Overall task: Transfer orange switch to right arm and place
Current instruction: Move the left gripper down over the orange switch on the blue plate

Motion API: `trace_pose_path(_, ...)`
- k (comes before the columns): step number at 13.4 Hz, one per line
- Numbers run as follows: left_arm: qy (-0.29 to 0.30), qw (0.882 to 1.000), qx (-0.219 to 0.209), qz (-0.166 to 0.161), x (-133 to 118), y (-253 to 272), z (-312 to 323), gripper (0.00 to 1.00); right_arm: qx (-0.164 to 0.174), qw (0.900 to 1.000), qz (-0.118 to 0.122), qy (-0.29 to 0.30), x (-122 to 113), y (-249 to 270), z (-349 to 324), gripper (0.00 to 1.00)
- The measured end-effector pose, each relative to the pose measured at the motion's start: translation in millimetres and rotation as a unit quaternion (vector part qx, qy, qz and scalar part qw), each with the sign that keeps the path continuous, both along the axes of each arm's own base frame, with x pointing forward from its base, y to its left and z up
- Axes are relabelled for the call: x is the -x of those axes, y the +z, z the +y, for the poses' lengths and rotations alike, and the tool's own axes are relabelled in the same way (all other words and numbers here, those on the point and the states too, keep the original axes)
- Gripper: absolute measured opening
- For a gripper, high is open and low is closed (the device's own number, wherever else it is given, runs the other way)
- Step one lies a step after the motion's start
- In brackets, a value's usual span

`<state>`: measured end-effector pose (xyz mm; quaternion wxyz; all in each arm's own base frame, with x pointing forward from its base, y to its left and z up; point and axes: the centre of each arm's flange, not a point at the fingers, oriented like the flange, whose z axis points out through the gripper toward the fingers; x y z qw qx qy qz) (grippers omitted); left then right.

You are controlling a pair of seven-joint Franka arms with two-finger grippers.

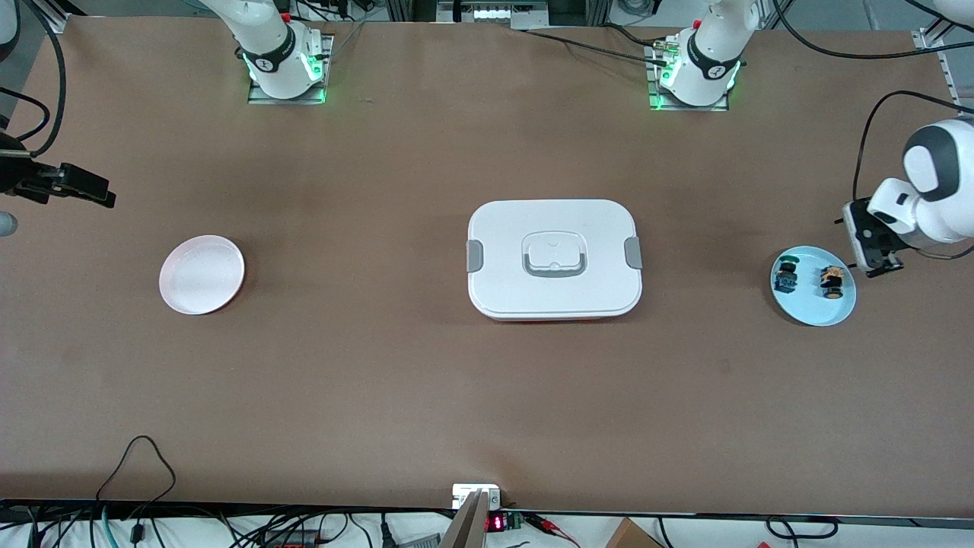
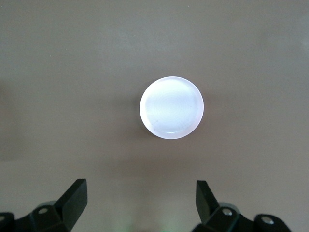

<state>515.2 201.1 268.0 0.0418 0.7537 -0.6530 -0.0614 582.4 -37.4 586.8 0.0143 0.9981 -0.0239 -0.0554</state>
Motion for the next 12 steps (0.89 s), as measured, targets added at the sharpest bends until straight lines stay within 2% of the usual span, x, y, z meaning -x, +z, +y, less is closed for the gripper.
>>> trace_pose_path(7, -0.122, 0.992, 0.005, -0.043, 1.9, -60.9, 15.2, 1.00, 0.000, 1.000, 0.000, 0.000, 0.0, 0.0, -0.1, 1.00)
trace_pose_path(12, -0.139, 0.989, 0.000, -0.058, -1.5, -61.6, 22.1, 1.00, 0.000, 1.000, 0.000, 0.000, 0.0, 0.0, -0.1, 1.00)
